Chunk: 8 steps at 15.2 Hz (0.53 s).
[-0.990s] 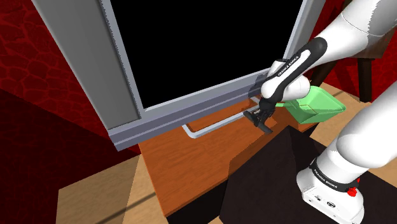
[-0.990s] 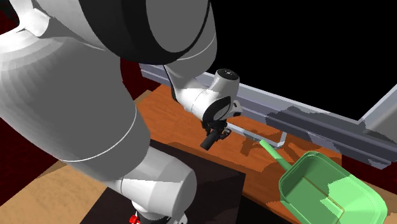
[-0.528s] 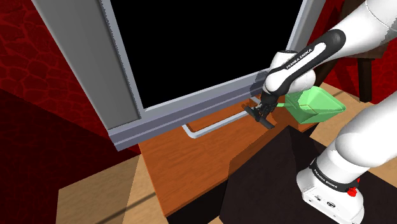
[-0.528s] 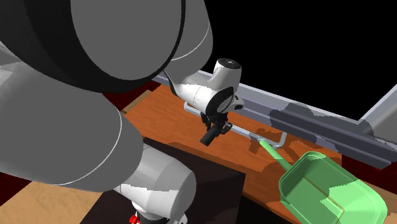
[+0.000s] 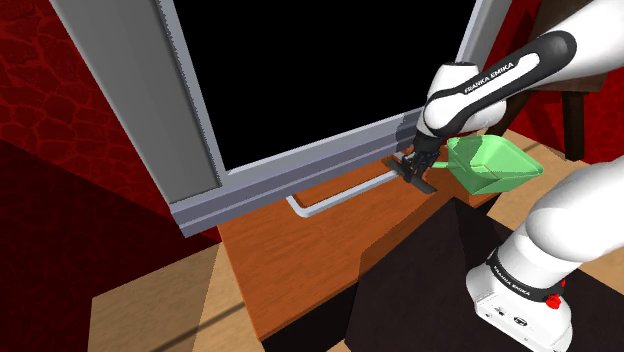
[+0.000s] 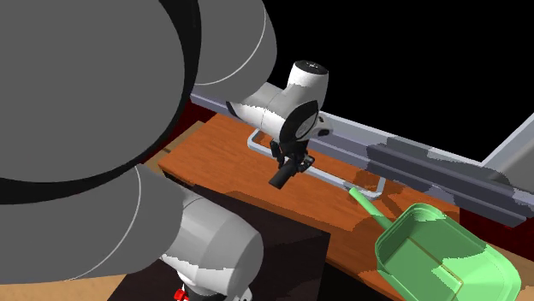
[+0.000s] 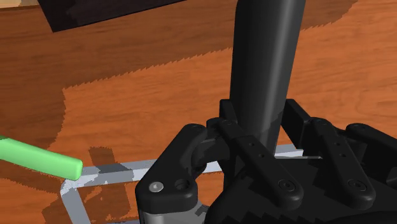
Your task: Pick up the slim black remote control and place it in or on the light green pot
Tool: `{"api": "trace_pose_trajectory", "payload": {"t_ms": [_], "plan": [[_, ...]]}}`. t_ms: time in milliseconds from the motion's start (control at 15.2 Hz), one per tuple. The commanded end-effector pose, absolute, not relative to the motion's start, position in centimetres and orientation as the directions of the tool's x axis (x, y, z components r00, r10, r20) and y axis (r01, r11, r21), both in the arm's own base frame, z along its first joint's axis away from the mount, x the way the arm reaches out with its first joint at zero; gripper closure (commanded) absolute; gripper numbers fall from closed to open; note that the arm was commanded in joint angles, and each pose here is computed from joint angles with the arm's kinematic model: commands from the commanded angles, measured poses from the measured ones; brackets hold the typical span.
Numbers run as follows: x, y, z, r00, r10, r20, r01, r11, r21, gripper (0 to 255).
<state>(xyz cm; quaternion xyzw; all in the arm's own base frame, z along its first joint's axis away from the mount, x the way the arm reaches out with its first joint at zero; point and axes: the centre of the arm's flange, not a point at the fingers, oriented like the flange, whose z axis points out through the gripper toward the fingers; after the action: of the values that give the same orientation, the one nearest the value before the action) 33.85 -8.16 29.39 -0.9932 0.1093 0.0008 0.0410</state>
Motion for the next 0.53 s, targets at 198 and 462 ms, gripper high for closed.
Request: {"api": "trace_pose_trajectory", "payload": {"t_ms": [198,462], "plan": [[33.1,-13.4,29.6,0.976,-0.217,-0.011,-0.217,-0.973,-0.081,255],[32.4,-18.6,29.5,0.976,-0.217,-0.011,-0.217,-0.973,-0.081,255]]}}
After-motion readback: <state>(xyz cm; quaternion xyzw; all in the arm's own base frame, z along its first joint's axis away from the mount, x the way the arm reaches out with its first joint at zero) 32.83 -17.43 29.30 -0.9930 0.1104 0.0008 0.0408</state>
